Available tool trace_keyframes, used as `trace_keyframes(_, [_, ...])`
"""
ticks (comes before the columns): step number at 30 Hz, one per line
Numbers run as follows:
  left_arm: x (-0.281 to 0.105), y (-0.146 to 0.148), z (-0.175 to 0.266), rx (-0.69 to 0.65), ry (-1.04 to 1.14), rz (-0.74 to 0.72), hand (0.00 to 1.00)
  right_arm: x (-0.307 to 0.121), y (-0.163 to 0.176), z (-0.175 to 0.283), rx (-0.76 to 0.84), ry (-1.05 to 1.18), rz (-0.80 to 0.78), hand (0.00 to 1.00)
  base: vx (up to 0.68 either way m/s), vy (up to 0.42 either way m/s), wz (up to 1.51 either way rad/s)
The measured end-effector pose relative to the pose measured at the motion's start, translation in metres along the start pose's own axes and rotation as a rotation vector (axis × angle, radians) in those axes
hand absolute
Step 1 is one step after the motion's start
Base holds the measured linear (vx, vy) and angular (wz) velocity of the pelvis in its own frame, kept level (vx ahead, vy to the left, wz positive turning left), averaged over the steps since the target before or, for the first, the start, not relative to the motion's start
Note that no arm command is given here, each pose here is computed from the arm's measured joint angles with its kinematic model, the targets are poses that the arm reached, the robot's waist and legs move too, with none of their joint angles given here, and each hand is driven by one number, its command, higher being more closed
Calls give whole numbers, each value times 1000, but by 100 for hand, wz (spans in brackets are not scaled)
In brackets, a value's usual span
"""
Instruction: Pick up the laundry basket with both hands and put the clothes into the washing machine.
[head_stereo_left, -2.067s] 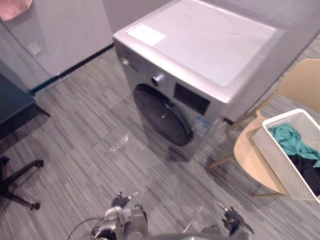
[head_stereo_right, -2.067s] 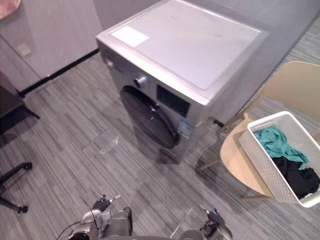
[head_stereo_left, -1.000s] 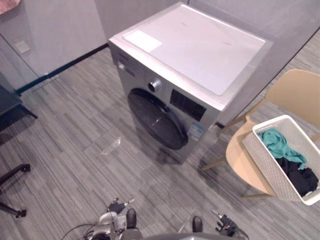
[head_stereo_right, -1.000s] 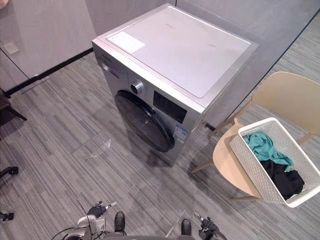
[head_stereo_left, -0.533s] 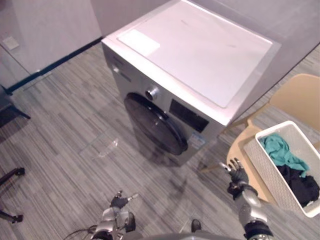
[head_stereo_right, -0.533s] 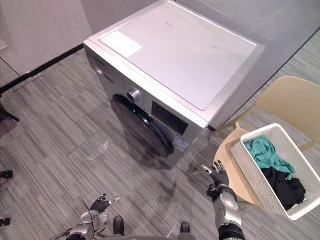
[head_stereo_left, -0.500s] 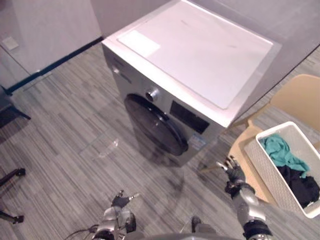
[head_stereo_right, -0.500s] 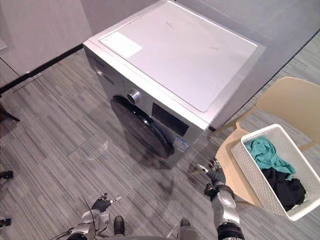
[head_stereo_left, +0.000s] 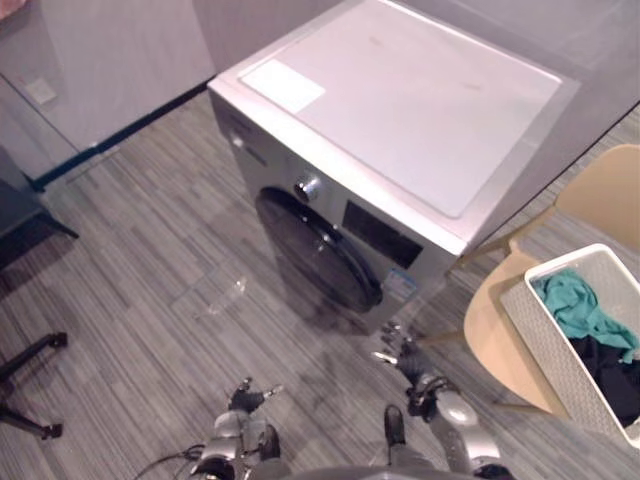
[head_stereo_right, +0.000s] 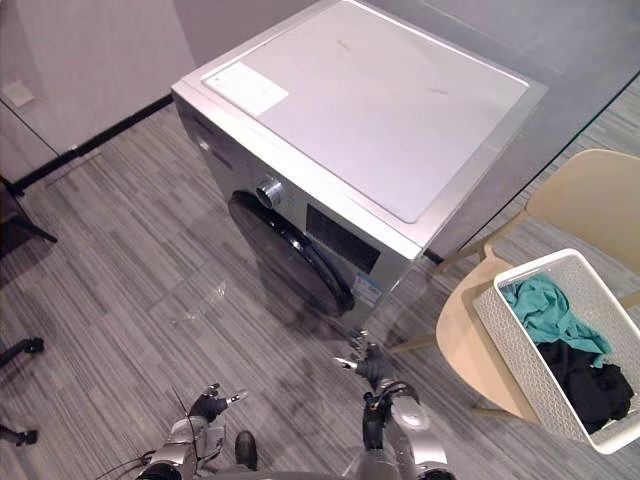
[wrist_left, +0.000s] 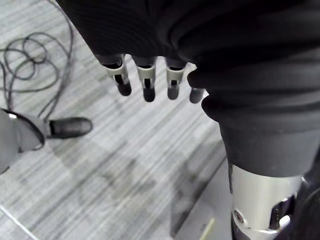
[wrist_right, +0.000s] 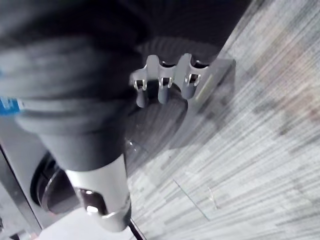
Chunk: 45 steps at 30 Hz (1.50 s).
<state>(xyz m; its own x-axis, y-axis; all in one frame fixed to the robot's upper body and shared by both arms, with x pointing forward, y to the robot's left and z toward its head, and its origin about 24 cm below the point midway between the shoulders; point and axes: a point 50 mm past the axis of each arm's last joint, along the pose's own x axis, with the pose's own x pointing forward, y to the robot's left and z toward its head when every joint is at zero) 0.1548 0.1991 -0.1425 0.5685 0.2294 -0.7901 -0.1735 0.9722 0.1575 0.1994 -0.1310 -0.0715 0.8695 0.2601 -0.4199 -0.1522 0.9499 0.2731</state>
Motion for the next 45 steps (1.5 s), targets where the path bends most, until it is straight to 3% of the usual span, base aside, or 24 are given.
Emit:
trace_keyframes(15, [5, -2, 22, -8, -53, 20, 0, 8, 21, 18, -73, -46, 127, 0, -41, -3, -4])
trace_keyframes(22, [8, -4, 43, 6, -113, 19, 0, 19, 31, 92, -171, -309, 167, 0, -9, -2, 10])
trace_keyframes(30, [11, -1, 65, 2, -167, 40, 0, 25, 12, 177, -248, -564, 42, 0, -33, 0, 17])
trace_keyframes(33, [10, -3, 78, -7, -212, 44, 0, 33, 20, 207, -325, -626, 52, 0, -63, 0, 16])
trace_keyframes(41, [7, 8, 116, -118, -352, 90, 0, 39, 25, 283, -439, -835, -62, 0, -133, -9, 18])
trace_keyframes(45, [3, 5, 138, -177, -429, 85, 0, 36, 44, 337, -459, -963, -94, 0, -241, -41, -2])
